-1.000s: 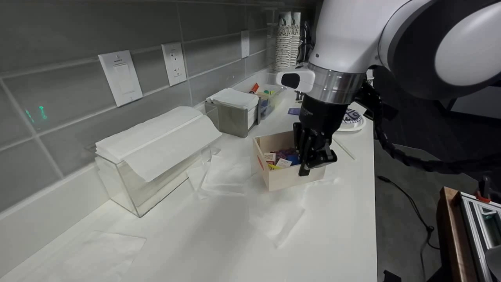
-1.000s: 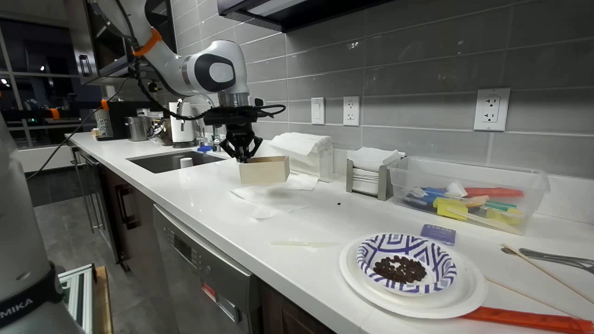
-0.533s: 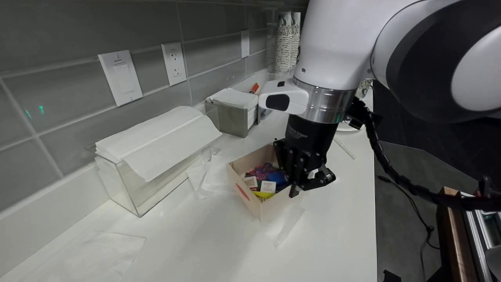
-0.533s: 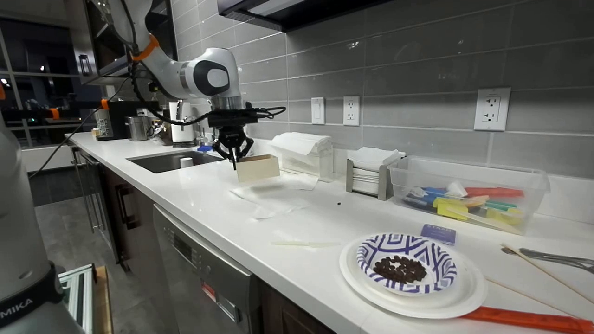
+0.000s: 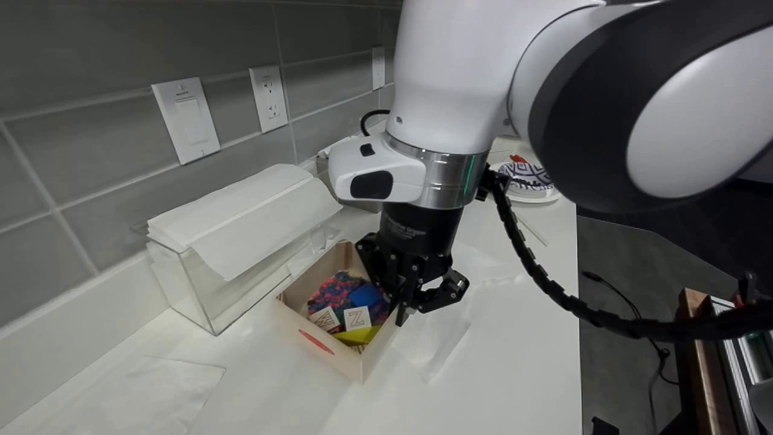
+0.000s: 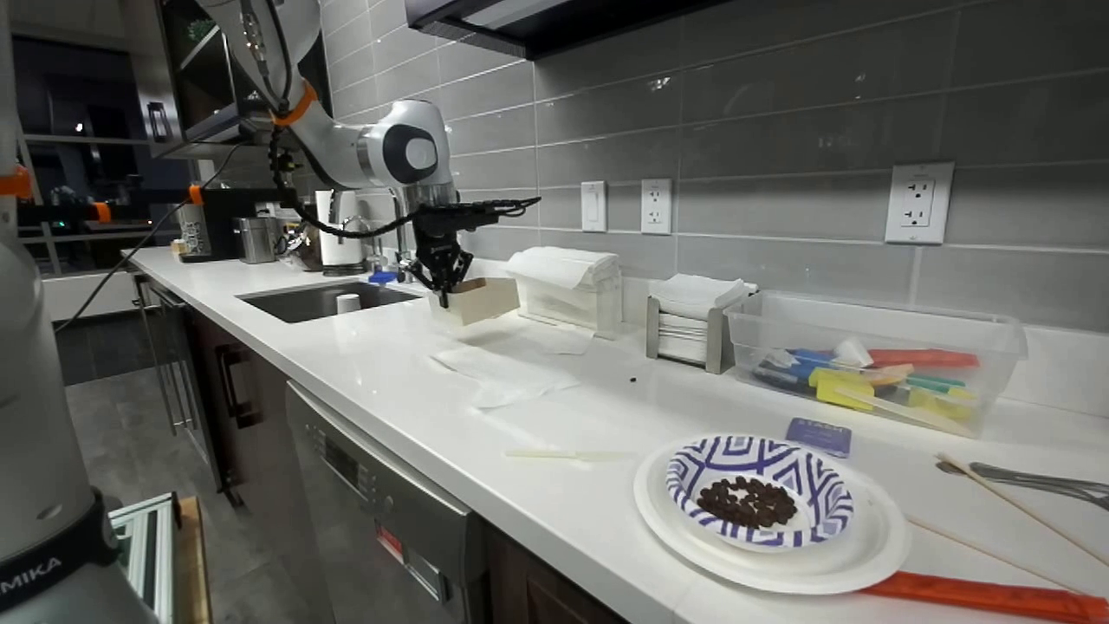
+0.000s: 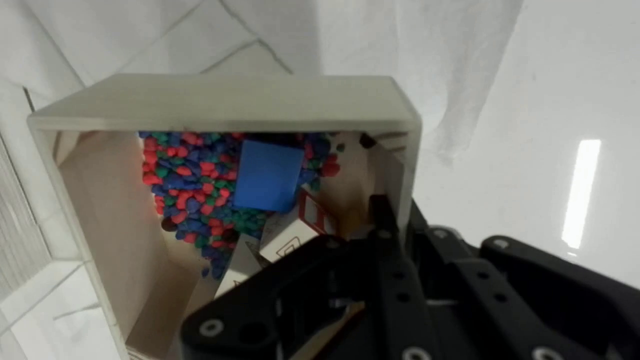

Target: Move the wooden box to the left.

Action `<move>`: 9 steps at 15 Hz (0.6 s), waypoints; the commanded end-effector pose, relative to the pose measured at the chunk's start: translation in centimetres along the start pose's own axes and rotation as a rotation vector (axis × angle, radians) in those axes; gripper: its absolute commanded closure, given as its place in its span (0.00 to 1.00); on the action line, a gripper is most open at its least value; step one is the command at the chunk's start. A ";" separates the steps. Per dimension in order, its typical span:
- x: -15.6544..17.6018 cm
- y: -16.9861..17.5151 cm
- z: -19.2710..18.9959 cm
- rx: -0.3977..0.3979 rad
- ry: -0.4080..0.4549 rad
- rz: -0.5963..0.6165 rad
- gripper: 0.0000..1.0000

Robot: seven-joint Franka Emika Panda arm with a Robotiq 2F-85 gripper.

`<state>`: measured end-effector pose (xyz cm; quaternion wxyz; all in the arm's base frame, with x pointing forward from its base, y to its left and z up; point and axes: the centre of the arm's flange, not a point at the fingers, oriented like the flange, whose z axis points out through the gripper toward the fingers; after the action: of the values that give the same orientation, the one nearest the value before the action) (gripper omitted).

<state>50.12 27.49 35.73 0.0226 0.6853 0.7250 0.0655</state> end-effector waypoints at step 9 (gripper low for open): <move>3.3 5.1 4.8 0.052 0.079 -0.290 0.98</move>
<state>53.67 31.12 32.37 -0.0006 0.5872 0.8065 0.0683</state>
